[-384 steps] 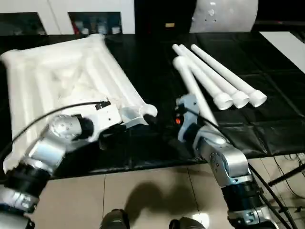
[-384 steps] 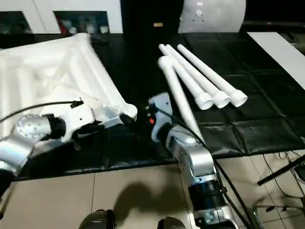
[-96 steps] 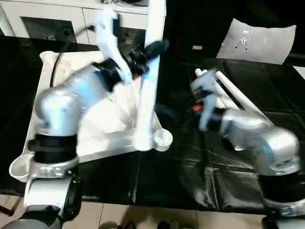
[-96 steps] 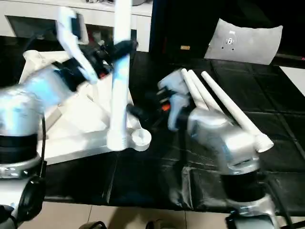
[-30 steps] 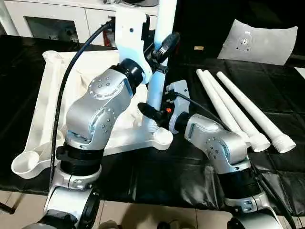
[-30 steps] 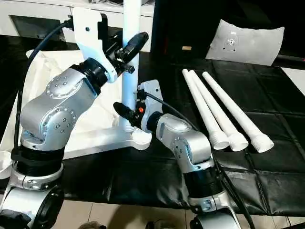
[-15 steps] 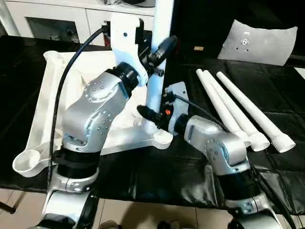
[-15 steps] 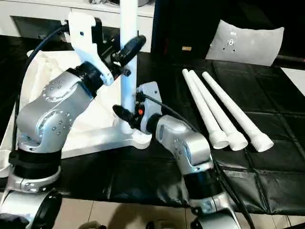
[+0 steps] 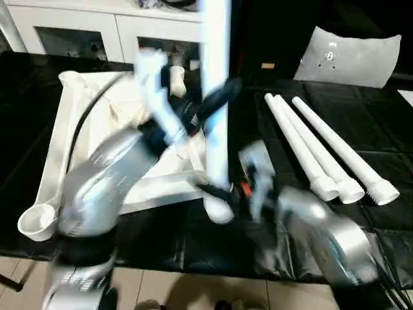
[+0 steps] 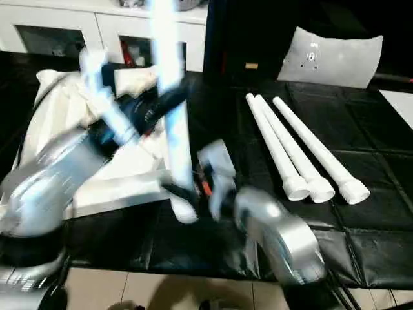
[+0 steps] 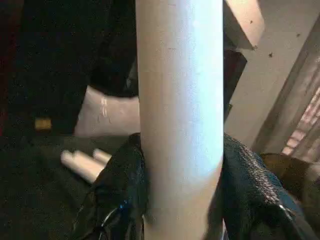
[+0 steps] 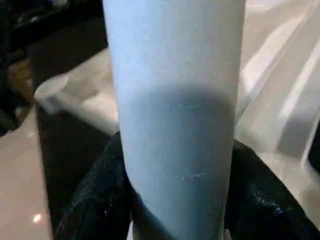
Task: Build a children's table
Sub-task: Insert table leg to table base
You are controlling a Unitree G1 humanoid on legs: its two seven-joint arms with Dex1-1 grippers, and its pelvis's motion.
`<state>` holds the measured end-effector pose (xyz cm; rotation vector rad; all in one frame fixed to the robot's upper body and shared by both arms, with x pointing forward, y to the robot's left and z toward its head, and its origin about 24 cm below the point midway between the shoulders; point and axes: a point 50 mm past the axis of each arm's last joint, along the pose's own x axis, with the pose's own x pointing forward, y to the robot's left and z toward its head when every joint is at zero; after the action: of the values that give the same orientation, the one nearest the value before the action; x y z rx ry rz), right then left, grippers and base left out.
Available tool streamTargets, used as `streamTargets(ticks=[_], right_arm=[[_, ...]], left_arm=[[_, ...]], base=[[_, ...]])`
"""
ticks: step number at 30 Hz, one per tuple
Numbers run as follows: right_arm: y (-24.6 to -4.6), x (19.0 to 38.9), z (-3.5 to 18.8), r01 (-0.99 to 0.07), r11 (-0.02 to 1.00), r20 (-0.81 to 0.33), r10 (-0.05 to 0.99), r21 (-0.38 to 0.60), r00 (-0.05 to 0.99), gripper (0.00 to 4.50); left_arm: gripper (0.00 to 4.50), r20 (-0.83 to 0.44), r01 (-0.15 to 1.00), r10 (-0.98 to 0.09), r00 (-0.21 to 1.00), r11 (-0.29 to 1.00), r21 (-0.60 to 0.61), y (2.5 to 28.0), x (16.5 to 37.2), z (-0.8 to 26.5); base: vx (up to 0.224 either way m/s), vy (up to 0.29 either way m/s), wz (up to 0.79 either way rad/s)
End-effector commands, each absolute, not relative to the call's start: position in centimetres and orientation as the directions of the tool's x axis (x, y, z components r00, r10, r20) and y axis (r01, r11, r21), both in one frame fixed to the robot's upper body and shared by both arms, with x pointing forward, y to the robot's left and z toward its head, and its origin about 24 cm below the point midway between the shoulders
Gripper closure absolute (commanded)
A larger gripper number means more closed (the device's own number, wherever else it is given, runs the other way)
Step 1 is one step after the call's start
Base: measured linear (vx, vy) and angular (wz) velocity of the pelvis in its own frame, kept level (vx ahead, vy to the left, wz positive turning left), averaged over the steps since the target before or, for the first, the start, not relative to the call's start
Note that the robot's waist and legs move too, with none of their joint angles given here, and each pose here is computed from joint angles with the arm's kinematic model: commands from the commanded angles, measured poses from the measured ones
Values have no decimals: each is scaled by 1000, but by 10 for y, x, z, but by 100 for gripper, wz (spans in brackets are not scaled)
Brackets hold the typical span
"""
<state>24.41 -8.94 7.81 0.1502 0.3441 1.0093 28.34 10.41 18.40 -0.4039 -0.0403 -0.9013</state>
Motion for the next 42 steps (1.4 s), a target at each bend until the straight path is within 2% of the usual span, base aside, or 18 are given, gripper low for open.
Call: streamTargets(ticks=[1, 6, 8, 15, 22, 25, 29, 30, 31, 35, 37, 38, 39, 42], right_arm=[[-105, 244, 95, -816, 524, -146, 852, 246, 503, 256], [-117, 239, 84, -803, 541, -220, 839, 248, 498, 256], [-123, 238, 81, -796, 551, -243, 832, 251, 499, 256], [-127, 237, 81, -795, 548, -254, 833, 261, 491, 256], [-126, 241, 86, -807, 538, -244, 839, 244, 486, 256], [-125, 244, 88, -813, 535, -238, 841, 229, 486, 256], [-124, 247, 91, -817, 543, -232, 835, 196, 499, 256], [-123, 249, 94, -816, 545, -214, 835, 194, 507, 256], [-122, 250, 98, -821, 538, -199, 840, 192, 504, 256], [-120, 251, 103, -834, 522, -182, 851, 181, 493, 256], [-118, 251, 108, -842, 512, -167, 857, 168, 488, 256], [-117, 251, 109, -843, 512, -164, 857, 165, 489, 256], [-117, 252, 112, -846, 511, -150, 858, 153, 492, 256], [-118, 257, 120, -835, 535, -106, 844, 124, 525, 256]], left_arm=[[210, 63, 699, -741, 669, 598, -393, 121, 281, 154], [210, -62, 591, -668, 742, 694, -412, 135, 279, 121], [210, -54, 554, -658, 751, 673, -491, 140, 277, 110], [210, -33, 494, -667, 744, 583, -645, 143, 272, 93], [210, -18, 469, -646, 763, 573, -672, 146, 276, 94], [210, -45, 501, -652, 757, 623, -600, 146, 275, 96], [210, -33, 574, -634, 772, 719, -390, 146, 279, 106], [210, 18, 614, -636, 772, 738, -279, 143, 282, 120], [210, 71, 665, -665, 743, 723, -186, 137, 282, 137], [210, 131, 731, -722, 680, 682, -36, 126, 281, 163], [178, 168, 757, -754, 635, 650, 61, 120, 279, 178], [178, 177, 760, -758, 628, 646, 72, 119, 279, 180], [152, 215, 770, -773, 597, 627, 117, 116, 277, 190], [136, 263, 780, -802, 536, 590, 211, 111, 272, 205]], base=[[0, 0, 0], [0, 0, 0], [0, 0, 0], [0, 0, 0], [0, 0, 0], [0, 0, 0], [0, 0, 0], [0, 0, 0], [0, 0, 0], [0, 0, 0], [0, 0, 0], [0, 0, 0], [0, 0, 0], [0, 0, 0]])
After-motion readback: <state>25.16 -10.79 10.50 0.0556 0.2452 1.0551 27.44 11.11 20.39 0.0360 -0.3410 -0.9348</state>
